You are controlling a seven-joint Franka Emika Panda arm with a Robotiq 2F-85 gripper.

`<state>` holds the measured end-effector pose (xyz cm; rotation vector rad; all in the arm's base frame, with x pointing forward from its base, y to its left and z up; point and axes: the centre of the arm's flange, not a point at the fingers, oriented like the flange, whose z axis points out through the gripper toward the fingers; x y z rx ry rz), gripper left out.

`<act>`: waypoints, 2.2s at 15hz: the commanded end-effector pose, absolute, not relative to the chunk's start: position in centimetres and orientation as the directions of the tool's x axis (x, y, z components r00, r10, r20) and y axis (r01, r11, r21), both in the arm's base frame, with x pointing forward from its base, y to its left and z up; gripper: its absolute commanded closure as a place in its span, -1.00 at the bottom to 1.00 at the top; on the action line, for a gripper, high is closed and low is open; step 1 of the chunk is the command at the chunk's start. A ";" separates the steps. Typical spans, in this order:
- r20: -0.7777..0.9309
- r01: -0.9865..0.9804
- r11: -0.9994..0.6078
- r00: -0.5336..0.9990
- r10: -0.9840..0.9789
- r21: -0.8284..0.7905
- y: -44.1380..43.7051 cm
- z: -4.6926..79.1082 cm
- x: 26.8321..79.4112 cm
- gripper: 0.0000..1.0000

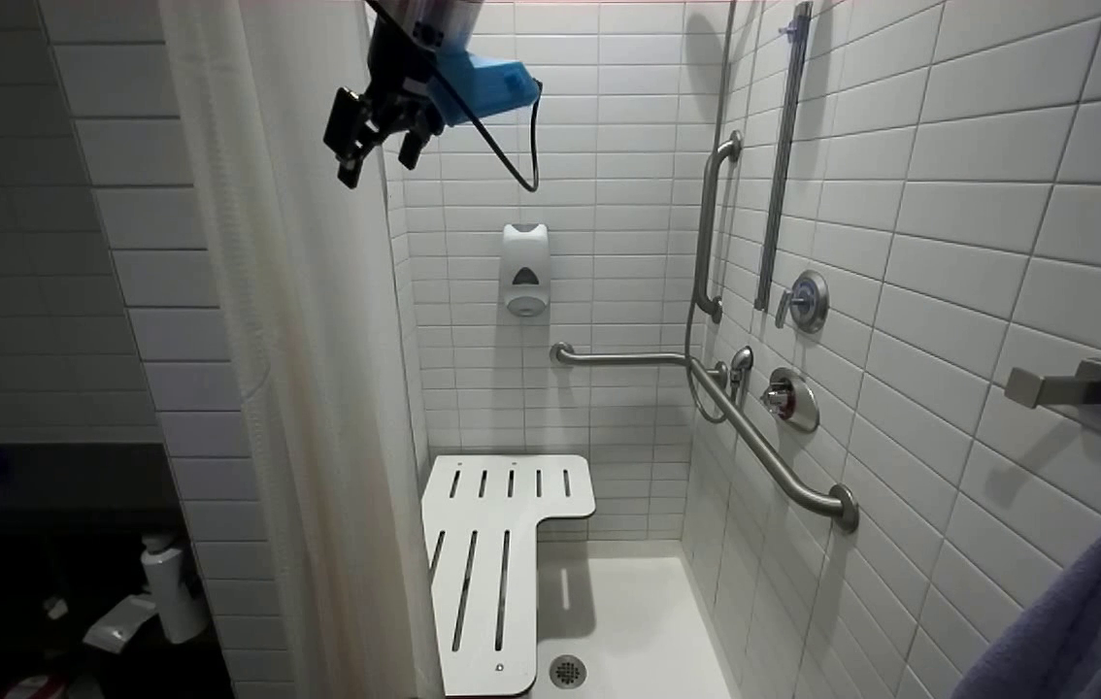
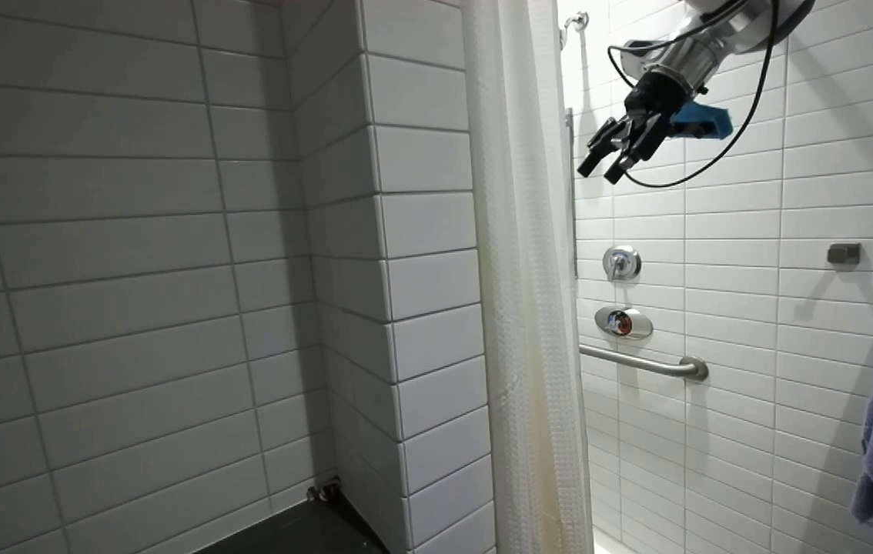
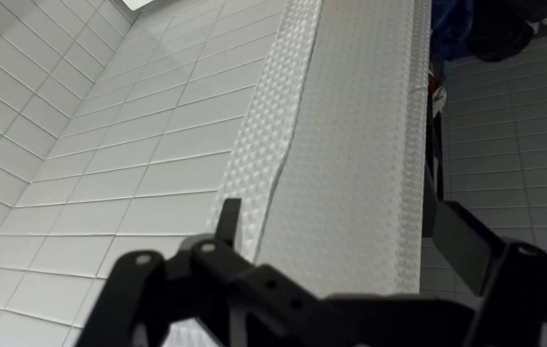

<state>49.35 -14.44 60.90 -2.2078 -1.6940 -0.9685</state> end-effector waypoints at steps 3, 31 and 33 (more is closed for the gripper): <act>0.566 0.931 -0.280 0.103 0.818 0.236 -14.4 62.3 51.8 -1.00; 0.530 0.925 -0.231 0.038 0.847 0.303 -12.6 63.1 52.4 1.00; 0.529 0.926 -0.226 0.035 0.848 0.302 -12.4 63.1 52.4 1.00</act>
